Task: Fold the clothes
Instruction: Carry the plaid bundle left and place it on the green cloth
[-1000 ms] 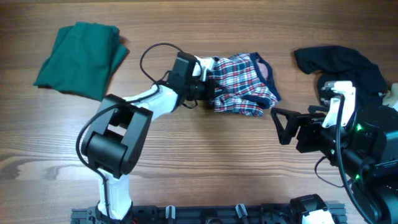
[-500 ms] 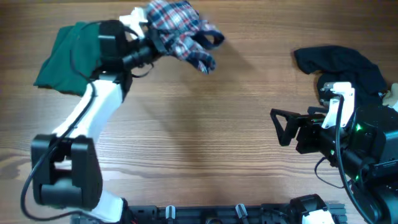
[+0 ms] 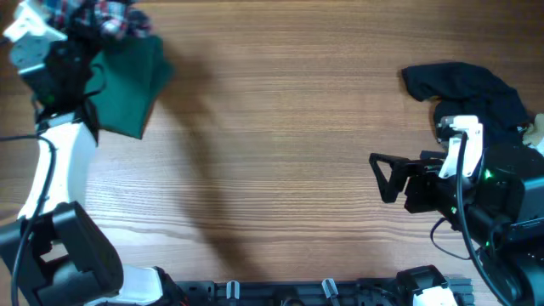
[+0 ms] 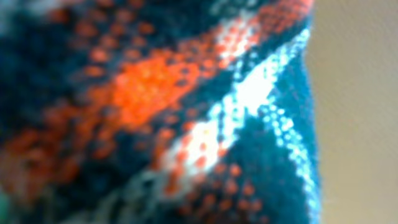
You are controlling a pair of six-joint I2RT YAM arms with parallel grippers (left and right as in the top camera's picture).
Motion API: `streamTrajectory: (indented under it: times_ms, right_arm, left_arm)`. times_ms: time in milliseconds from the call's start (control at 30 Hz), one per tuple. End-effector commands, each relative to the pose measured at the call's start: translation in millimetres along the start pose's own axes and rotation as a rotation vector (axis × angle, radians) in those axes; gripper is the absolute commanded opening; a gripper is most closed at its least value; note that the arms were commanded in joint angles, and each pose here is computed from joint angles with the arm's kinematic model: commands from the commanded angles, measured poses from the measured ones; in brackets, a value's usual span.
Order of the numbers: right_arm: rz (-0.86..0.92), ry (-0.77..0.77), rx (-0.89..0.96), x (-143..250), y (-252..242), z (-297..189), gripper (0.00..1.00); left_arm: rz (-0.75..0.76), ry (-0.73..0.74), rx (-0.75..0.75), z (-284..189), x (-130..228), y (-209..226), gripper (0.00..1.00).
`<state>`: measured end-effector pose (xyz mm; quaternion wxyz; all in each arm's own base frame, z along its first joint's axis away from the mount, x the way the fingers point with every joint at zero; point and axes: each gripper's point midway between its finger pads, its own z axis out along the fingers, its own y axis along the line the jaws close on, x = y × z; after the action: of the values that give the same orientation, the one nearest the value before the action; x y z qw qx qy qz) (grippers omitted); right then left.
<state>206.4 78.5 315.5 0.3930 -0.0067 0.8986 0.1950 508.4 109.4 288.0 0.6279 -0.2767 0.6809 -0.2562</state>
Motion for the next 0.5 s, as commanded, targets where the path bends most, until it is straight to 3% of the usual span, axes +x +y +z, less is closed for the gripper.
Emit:
streamTrajectory:
  times_ms: [0,267,467]
  right_arm:
    - [0.012,0.003,-0.027,-4,5,1,1.0]
    - [0.037,0.109,-0.06,-3,9,33,1.0]
    - [0.059,0.199,-0.096,2,13,55,1.0]
  left_arm:
    - [0.084,-0.056,0.002,-10,-33,18,0.04]
    - [0.108,-0.041,0.12,28,-1,58,0.04]
    - [0.171,-0.119,0.234,35,-14,18,0.04]
